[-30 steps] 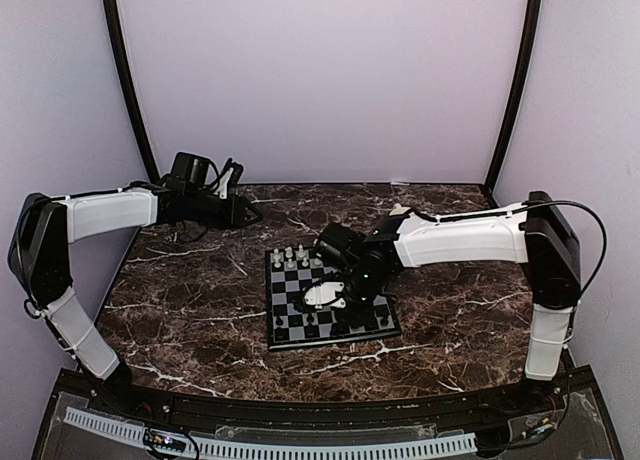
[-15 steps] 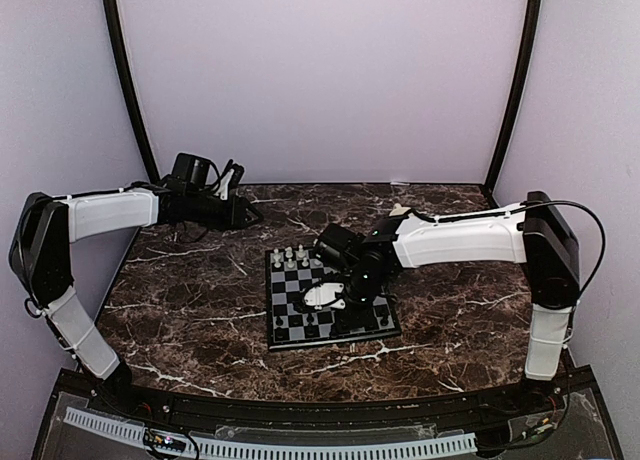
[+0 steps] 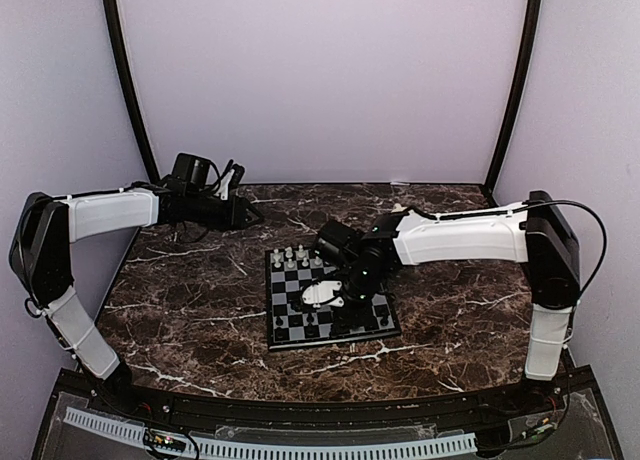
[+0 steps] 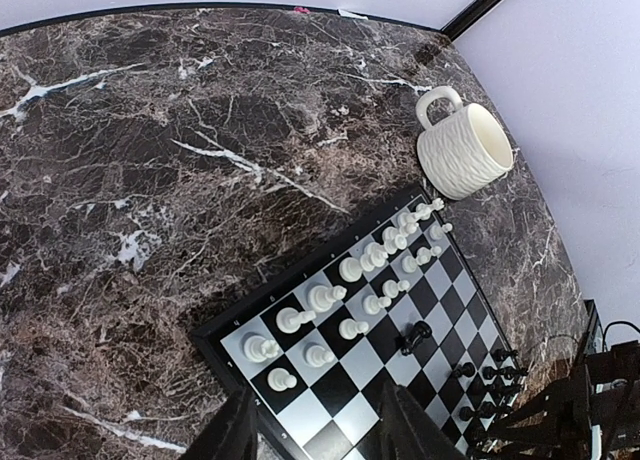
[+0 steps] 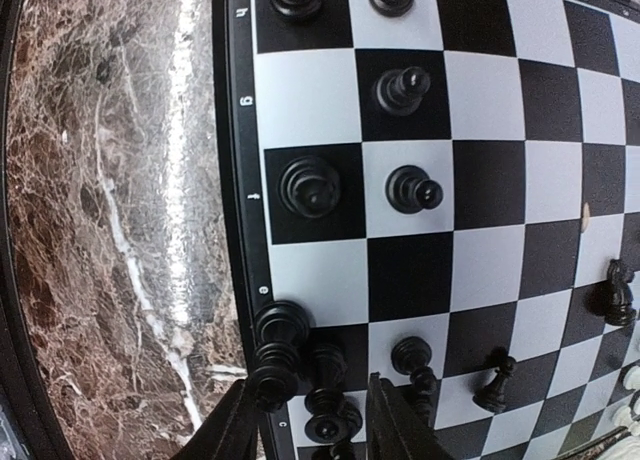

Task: Set up the chess pieces on the board
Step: Adjust the queen at d8.

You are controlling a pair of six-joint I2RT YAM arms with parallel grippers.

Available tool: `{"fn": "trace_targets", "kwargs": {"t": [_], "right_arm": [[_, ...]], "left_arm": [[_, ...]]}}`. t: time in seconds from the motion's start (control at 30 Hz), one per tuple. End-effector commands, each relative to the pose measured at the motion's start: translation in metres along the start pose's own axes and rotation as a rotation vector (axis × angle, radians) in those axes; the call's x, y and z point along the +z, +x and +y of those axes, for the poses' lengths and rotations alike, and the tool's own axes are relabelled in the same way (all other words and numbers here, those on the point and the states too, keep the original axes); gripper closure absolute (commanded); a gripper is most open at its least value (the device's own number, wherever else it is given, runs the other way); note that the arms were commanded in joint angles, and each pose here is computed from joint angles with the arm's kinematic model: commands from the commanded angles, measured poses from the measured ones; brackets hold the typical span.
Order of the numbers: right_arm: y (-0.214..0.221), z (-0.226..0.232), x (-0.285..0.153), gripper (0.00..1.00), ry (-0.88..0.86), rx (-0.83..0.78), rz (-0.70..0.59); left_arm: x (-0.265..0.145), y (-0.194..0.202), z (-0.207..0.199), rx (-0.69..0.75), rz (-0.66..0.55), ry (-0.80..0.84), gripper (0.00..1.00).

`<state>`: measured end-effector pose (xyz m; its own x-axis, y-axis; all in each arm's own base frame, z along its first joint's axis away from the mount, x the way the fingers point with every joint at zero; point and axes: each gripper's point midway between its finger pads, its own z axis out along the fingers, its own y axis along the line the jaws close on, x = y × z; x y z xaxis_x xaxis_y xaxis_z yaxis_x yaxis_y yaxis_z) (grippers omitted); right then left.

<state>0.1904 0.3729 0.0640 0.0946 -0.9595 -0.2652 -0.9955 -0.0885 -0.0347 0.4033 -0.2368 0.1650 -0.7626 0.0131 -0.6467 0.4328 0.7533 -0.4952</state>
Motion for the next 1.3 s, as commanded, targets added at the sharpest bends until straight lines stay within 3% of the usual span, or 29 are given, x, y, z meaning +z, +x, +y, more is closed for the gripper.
{"fn": "trace_targets", "kwargs": {"t": [0.0, 0.27, 0.53, 1.27], "right_arm": [[-0.014, -0.01, -0.005, 0.63, 0.044, -0.004, -0.021], [-0.023, -0.011, 0.0, 0.66, 0.033, -0.013, -0.024], [-0.027, -0.006, 0.001, 0.76, 0.0, -0.023, -0.028], [-0.028, 0.013, 0.0, 0.78, -0.079, -0.053, -0.034]], "left_arm": [[-0.005, -0.012, -0.007, 0.007, -0.017, 0.021, 0.55], [-0.005, -0.011, -0.008, 0.005, -0.015, 0.027, 0.56], [-0.004, -0.01, -0.007, 0.002, -0.01, 0.028, 0.55], [-0.001, -0.009, -0.008, 0.001, 0.001, 0.036, 0.55]]}}
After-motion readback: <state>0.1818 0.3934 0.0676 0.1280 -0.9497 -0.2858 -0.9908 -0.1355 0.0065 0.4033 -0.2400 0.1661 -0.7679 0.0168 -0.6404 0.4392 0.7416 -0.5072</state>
